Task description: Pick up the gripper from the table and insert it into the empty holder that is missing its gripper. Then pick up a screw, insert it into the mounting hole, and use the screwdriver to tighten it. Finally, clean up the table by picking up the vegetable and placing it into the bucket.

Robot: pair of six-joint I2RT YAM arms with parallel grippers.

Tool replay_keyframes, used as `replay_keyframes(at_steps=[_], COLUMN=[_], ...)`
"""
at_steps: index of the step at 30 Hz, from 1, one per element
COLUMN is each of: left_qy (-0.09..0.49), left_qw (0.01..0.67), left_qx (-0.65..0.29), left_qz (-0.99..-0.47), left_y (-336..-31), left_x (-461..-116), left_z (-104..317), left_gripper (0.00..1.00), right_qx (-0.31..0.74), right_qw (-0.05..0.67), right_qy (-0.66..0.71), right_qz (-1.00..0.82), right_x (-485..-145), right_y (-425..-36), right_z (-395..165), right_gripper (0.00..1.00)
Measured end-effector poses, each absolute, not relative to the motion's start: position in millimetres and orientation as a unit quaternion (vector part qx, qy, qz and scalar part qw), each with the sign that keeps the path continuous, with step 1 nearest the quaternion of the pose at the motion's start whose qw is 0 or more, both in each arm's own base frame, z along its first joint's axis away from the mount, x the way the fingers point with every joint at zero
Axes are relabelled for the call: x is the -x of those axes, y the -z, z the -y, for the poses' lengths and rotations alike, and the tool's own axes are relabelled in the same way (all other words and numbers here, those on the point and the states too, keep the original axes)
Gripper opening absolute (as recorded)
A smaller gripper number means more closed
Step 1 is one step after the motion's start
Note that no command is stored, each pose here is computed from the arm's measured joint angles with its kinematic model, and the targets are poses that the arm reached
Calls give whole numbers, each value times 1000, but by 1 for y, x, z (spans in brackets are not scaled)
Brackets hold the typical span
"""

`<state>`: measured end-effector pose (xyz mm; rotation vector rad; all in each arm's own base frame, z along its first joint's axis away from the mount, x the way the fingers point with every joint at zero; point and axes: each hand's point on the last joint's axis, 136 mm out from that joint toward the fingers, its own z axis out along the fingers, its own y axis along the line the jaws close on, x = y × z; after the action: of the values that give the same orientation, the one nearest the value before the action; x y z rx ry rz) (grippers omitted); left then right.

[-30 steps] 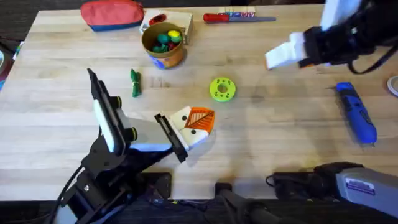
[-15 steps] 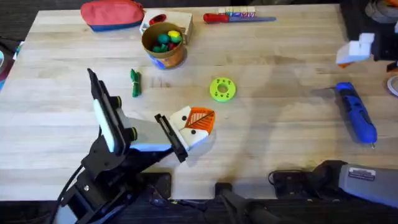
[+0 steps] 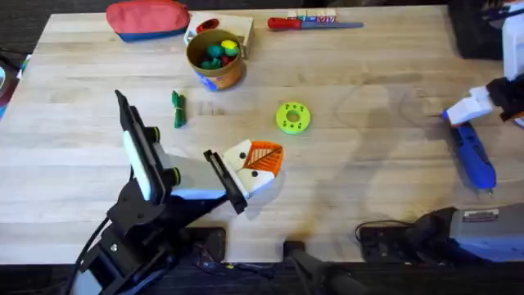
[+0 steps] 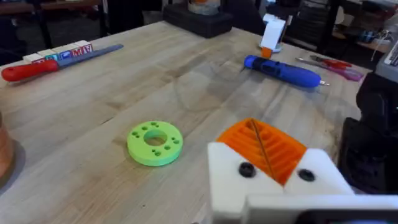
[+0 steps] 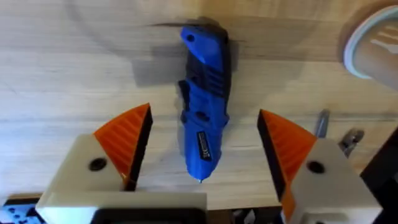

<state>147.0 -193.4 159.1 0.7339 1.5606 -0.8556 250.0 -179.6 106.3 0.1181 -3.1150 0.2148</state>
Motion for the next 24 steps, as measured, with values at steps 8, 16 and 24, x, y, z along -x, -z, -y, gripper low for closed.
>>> replay_keyframes(at_steps=[8, 16, 24], left_qy=[365, 365, 365], left_qw=[572, 572, 571], left_qx=[-313, -313, -313], left_qz=[-665, -665, -665], left_y=[-159, -159, -159], left_x=[-147, -147, -147], left_z=[193, 193, 193], left_gripper=[6, 6, 6], right_qx=[-73, -81, -82], right_qw=[64, 81, 80], right_qy=[-29, -14, -17], right_qz=[995, 993, 993], right_x=[-249, -252, -253], right_y=[-58, -35, -35], right_z=[187, 188, 190], right_gripper=[993, 954, 675])
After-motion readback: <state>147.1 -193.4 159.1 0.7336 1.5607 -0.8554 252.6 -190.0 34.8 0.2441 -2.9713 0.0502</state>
